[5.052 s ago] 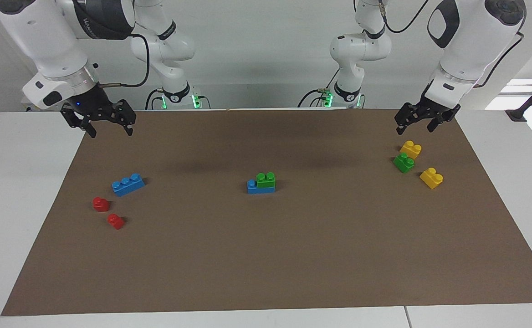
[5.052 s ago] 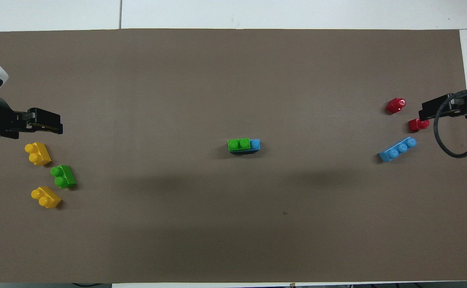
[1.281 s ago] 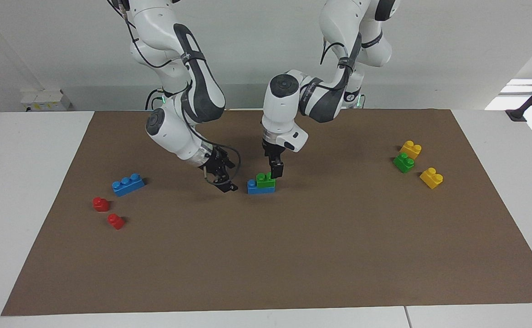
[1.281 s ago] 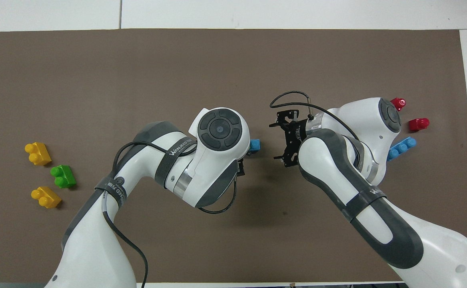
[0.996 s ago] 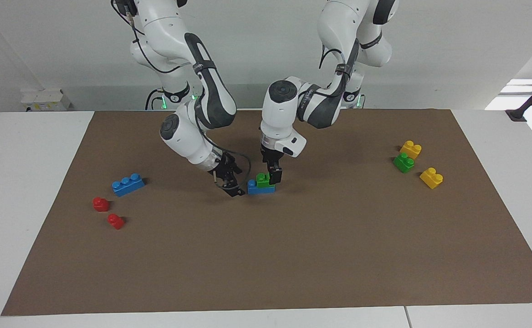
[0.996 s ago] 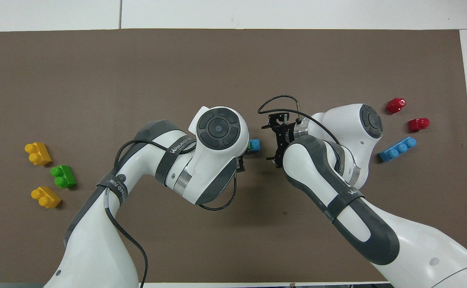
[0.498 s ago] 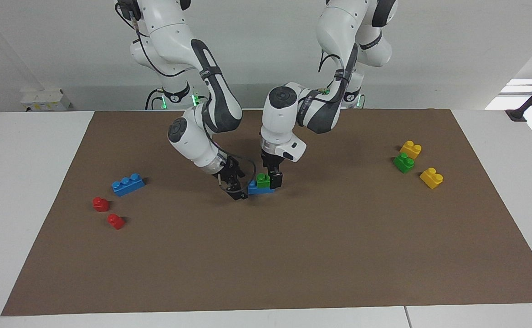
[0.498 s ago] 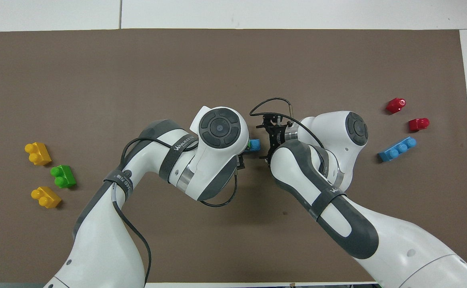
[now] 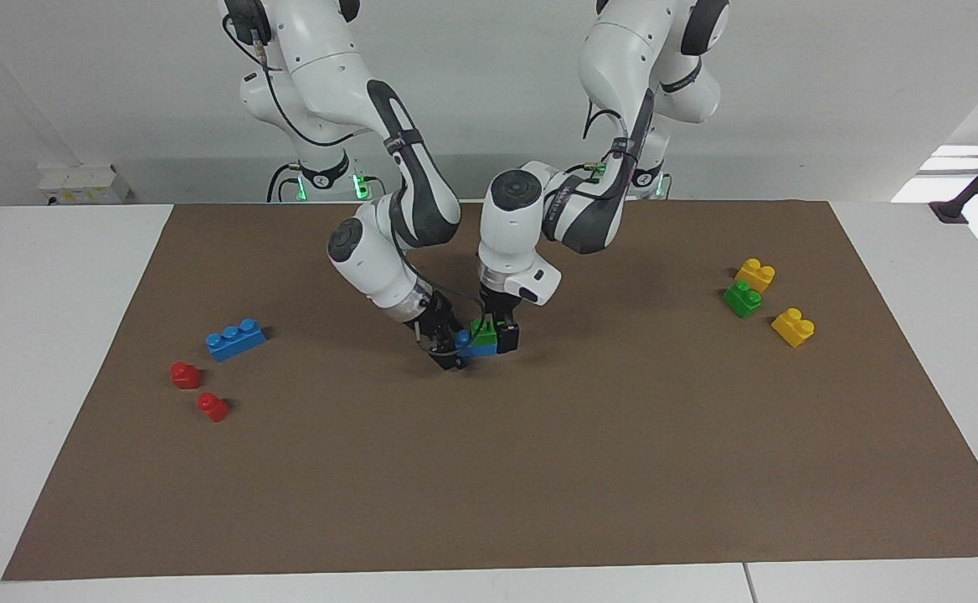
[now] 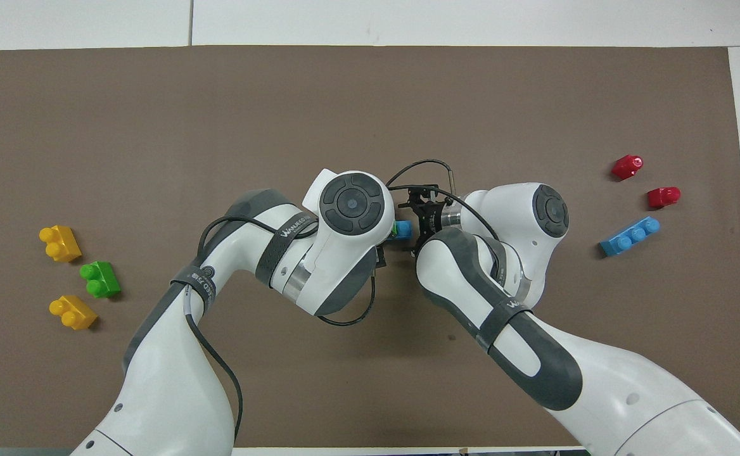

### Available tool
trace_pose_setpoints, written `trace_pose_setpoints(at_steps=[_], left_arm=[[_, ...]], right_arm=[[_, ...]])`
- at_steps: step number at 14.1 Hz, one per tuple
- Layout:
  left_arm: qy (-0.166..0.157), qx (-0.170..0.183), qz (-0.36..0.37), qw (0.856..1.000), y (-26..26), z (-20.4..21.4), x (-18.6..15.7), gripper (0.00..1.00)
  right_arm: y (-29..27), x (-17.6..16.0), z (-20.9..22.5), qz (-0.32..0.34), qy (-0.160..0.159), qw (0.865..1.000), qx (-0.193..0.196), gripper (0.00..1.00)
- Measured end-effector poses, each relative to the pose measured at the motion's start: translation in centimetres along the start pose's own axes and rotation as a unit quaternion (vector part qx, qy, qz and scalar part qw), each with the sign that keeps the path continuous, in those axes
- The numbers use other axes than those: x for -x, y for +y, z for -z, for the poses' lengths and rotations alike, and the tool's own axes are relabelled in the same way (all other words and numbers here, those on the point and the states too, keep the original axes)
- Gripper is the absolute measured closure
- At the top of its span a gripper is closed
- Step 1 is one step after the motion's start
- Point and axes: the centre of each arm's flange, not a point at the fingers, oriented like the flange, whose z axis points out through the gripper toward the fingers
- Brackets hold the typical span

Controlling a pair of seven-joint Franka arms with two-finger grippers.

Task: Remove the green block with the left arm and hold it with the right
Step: 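Grasp the blue end with the right gripper while the left gripper grasps green, then pull the green brick off with the left gripper while the right gripper holds blue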

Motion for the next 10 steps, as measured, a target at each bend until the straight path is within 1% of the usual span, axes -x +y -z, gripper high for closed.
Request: trace_pose_setpoints(at_steps=[1,2,3,4,5,6,7,10], left_arm=[[0.001,0.001,0.000,1.000,0.01,-0.01,-0.01,0.00],[0.001,0.001,-0.001,1.000,0.01,-0.01,-0.02,0.00],[0.002,0.001,-0.001,1.000,0.00,-0.03,-0.03,0.00],[0.002,0.001,-0.001,1.000,-0.02,-0.10,-0.06,0.00],[0.003,0.000,-0.001,1.000,-0.06,-0.20,-0.11,0.00],[0.004,-0.001,-0.001,1.000,-0.09,-0.27,-0.15,0.00],[0.004,-0.001,-0.001,1.000,-0.12,-0.33,-0.17,0.00],[0.005,-0.002,0.000,1.000,-0.16,-0.44,-0.23,0.00]], right_arm=[[-0.08,-0.03,0.07,0.000,0.001,1.000,-0.004,0.19],[-0.11,-0.05,0.09,0.000,0.001,1.000,-0.005,0.25],[-0.11,-0.05,0.09,0.000,0.002,1.000,-0.005,0.36],[-0.11,-0.06,0.09,0.000,0.002,1.000,-0.005,0.49],[-0.12,-0.06,0.09,0.000,0.002,1.000,-0.005,0.49],[-0.12,-0.07,0.09,0.000,0.002,1.000,-0.005,0.53],[-0.12,-0.07,0.10,-0.001,0.001,1.000,-0.005,0.65],[-0.13,-0.12,0.10,-0.007,-0.002,1.000,-0.007,0.65]])
